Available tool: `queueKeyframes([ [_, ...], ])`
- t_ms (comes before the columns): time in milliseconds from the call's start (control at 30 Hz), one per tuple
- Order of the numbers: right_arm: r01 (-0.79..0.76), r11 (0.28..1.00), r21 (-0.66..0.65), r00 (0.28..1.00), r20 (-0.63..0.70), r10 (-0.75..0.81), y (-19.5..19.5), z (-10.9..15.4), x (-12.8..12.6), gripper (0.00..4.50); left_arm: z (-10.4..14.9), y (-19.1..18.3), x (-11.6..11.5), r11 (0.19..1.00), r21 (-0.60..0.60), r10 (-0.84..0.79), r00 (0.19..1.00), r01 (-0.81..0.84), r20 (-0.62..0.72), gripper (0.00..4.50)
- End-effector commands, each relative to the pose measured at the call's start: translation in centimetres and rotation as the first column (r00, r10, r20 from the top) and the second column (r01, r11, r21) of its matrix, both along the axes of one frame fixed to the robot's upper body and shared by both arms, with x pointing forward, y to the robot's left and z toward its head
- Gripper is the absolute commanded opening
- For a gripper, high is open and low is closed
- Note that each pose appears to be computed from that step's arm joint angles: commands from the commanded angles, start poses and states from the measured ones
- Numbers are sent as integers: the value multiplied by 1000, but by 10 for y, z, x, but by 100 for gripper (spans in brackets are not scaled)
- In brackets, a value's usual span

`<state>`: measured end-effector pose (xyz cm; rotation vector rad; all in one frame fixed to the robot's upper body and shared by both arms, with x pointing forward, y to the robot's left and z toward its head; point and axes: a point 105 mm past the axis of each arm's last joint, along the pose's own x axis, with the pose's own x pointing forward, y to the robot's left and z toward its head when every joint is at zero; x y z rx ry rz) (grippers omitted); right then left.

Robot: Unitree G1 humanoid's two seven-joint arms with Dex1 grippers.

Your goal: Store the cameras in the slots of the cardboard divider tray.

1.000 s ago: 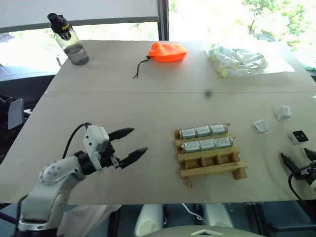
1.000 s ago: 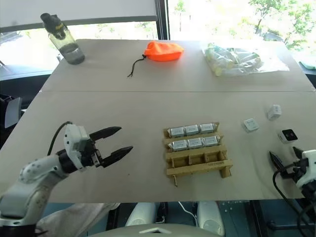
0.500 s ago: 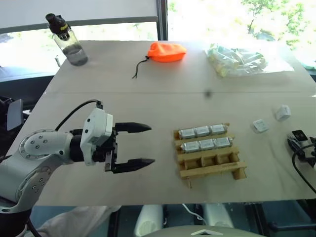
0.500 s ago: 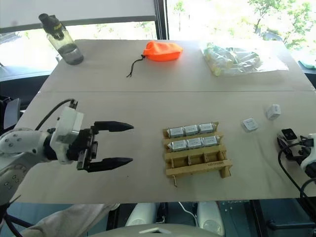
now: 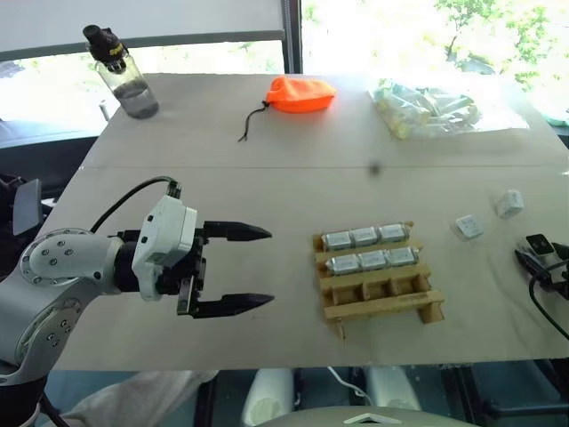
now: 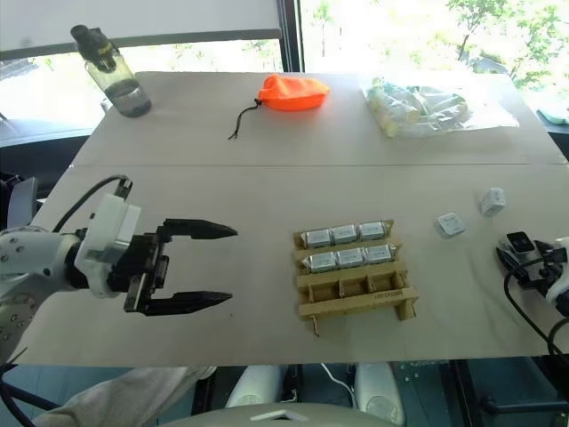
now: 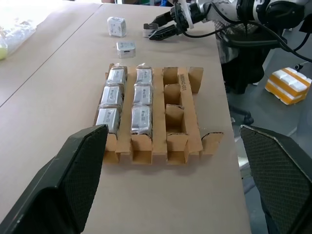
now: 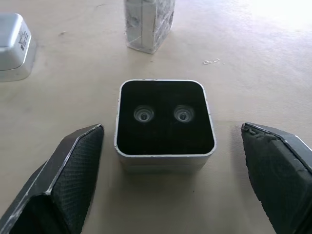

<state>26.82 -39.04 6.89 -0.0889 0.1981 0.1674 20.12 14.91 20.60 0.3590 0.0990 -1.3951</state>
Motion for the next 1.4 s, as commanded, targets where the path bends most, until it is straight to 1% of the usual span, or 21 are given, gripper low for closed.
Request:
queueKeyframes([
  [33, -8, 1000, -13, 998, 60, 8, -5, 19, 0, 316, 5, -4, -3, 1000, -4, -24, 999, 24, 34, 450],
  [100, -14, 1000, -16, 998, 67, 15, -5, 21, -1, 221, 5, -4, -3, 1000, -7, -28, 999, 28, 33, 450],
  [133, -21, 1000, -19, 997, 69, 22, -5, 22, -2, 194, 4, -3, -3, 999, -6, -32, 999, 32, 31, 450],
  [233, -42, 999, -31, 996, 82, 45, -1, 31, -4, 194, 1, -2, -2, 999, 3, -41, 999, 41, 29, 450],
  [300, -96, 993, -71, 992, 80, 102, 10, 38, -4, 194, 0, -1, 1, 999, -3, -41, 999, 41, 21, 450],
  [367, -228, 968, -101, 968, 81, 237, 39, 47, -3, 194, -5, -1, 11, 1000, 0, -3, 1000, 3, -7, 450],
  [433, -362, 921, -145, 923, 86, 376, 73, 56, -1, 194, -10, -7, 15, 1000, 9, -20, 999, 21, -34, 450],
  [500, -453, 867, -208, 872, 101, 479, 103, 69, 5, 194, -17, -16, 24, 999, 21, -34, 998, 35, -48, 450],
  [600, -581, 756, -301, 752, 154, 640, 151, 100, 10, 194, -17, -36, 45, 999, -24, -41, 999, 41, -31, 450],
  [633, -610, 721, -328, 718, 158, 678, 162, 106, 10, 194, -17, -42, 51, 999, -44, -34, 999, 32, -38, 450],
  [700, -656, 622, -428, 635, 134, 761, 186, 115, 8, 194, -17, -53, 65, 996, -85, -9, 996, 1, -86, 450],
  [767, -685, 505, -524, 548, 86, 832, 210, 116, 4, 194, -14, -65, 81, 987, -150, 36, 991, -55, -127, 450],
  [800, -688, 441, -576, 504, 59, 862, 220, 115, 2, 194, -14, -70, 90, 983, -162, 62, 988, -85, -142, 450],
  [867, -667, 305, -680, 419, -4, 908, 238, 112, -1, 194, -16, -79, 99, 982, -156, 77, 983, -103, -169, 450],
  [933, -620, 186, -762, 353, -59, 934, 249, 109, 0, 194, -17, -87, 105, 982, -149, 89, 977, -119, -195, 450],
  [1033, -541, 30, -840, 262, -134, 956, 262, 102, 2, 194, -19, -97, 112, 984, -128, 88, 957, -127, -276, 450],
  [1100, -513, -26, -858, 221, -162, 962, 268, 95, 5, 194, -22, -102, 113, 987, -107, 78, 936, -122, -344, 450],
  [1233, -399, -138, -906, 144, -211, 967, 280, 94, 13, 194, -24, -108, 106, 999, -42, 12, 927, -30, -376, 450],
  [1300, -363, -161, -918, 125, -219, 968, 284, 95, 15, 194, -23, -109, 101, 1000, -17, -26, 922, 21, -386, 450],
  [1400, -312, -189, -931, 116, -235, 965, 286, 96, 19, 194, -24, -109, 94, 997, 22, -64, 909, 80, -413, 450],
])
